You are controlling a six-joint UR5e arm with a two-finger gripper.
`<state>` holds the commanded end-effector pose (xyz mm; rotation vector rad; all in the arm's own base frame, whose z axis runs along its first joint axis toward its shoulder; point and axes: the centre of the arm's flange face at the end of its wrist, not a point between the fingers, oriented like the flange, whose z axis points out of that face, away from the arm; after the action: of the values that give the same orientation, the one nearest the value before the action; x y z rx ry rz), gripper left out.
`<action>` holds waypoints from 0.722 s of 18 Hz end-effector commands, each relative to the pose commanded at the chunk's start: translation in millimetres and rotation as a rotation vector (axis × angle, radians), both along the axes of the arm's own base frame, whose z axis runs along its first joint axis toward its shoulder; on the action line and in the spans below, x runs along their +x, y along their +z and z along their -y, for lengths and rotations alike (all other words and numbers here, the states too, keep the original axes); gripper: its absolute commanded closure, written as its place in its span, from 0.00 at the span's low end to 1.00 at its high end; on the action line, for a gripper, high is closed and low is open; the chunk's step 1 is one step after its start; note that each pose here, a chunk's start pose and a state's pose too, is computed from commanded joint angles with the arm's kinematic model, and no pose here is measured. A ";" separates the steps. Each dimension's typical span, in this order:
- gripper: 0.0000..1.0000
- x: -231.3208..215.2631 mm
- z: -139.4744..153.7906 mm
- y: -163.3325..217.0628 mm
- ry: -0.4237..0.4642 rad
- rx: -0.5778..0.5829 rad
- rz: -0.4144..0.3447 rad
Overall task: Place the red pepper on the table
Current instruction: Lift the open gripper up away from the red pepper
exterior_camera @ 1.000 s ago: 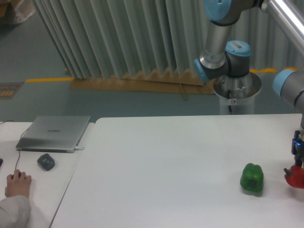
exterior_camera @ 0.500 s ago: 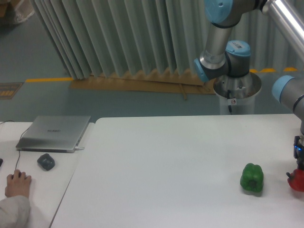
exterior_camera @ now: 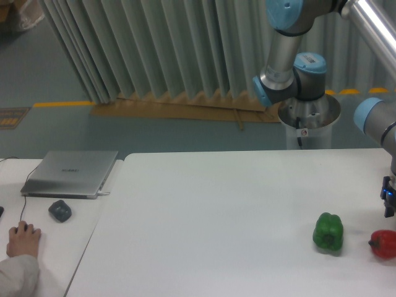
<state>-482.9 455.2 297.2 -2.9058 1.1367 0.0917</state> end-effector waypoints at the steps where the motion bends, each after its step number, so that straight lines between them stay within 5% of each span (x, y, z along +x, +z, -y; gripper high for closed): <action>1: 0.00 0.2 0.1 1.0 0.000 0.001 -0.001; 13: 0.00 14.6 10.4 52.6 0.002 -0.002 -0.075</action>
<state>-468.3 444.8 349.8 -2.9285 1.1444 0.2015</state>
